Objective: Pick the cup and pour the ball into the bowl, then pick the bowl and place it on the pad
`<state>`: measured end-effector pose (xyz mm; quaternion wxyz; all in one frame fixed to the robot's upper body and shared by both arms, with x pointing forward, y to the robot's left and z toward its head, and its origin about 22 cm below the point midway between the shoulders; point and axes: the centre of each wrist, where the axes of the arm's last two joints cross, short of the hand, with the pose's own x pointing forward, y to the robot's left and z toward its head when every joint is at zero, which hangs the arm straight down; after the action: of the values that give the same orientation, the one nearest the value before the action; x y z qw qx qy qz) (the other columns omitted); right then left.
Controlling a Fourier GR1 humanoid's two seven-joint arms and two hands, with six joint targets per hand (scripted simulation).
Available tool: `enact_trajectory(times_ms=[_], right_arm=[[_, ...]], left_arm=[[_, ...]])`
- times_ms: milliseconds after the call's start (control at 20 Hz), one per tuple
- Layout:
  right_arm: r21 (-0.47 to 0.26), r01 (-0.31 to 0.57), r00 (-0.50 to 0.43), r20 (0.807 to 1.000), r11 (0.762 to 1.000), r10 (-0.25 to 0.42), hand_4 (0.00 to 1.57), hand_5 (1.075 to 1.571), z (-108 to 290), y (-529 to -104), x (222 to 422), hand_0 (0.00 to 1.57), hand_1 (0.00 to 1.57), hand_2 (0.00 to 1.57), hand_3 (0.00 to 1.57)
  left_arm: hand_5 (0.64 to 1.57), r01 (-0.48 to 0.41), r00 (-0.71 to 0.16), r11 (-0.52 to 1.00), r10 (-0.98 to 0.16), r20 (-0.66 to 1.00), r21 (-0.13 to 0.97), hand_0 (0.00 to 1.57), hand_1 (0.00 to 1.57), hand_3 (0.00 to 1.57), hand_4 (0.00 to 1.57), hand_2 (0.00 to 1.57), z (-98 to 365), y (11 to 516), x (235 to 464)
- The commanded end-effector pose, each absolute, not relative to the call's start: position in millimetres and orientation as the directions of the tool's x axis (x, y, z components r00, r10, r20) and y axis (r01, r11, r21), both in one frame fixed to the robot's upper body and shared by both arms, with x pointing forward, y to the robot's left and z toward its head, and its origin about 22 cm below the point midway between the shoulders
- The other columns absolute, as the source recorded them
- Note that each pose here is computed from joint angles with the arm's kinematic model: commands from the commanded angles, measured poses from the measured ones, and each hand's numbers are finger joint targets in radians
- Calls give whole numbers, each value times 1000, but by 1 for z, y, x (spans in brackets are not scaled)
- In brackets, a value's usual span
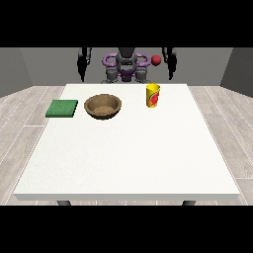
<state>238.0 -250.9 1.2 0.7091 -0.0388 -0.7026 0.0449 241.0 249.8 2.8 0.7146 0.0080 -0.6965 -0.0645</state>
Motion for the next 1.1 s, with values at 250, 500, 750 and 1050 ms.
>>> enact_trajectory(times_ms=[250,500,750,1050], right_arm=[[-147,4,-9,989,989,147,0,1569,33,-261,240,0,0,0,0],[-51,-6,-46,998,999,51,0,1570,67,-335,237,0,0,0,0],[9,-15,-93,996,1000,-11,0,1569,51,-335,221,0,0,0,0],[-15,-39,-190,982,999,7,0,1570,59,-308,251,0,0,0,0]], left_arm=[[1557,74,-4,987,-141,990,141,0,0,0,0,0,36,261,243],[1554,-13,-96,999,37,995,-38,0,0,0,0,0,72,289,251],[1547,-61,-146,997,42,988,-52,0,0,0,0,0,71,316,248],[1528,-63,-276,998,9,961,-27,0,0,0,0,0,64,311,278]])
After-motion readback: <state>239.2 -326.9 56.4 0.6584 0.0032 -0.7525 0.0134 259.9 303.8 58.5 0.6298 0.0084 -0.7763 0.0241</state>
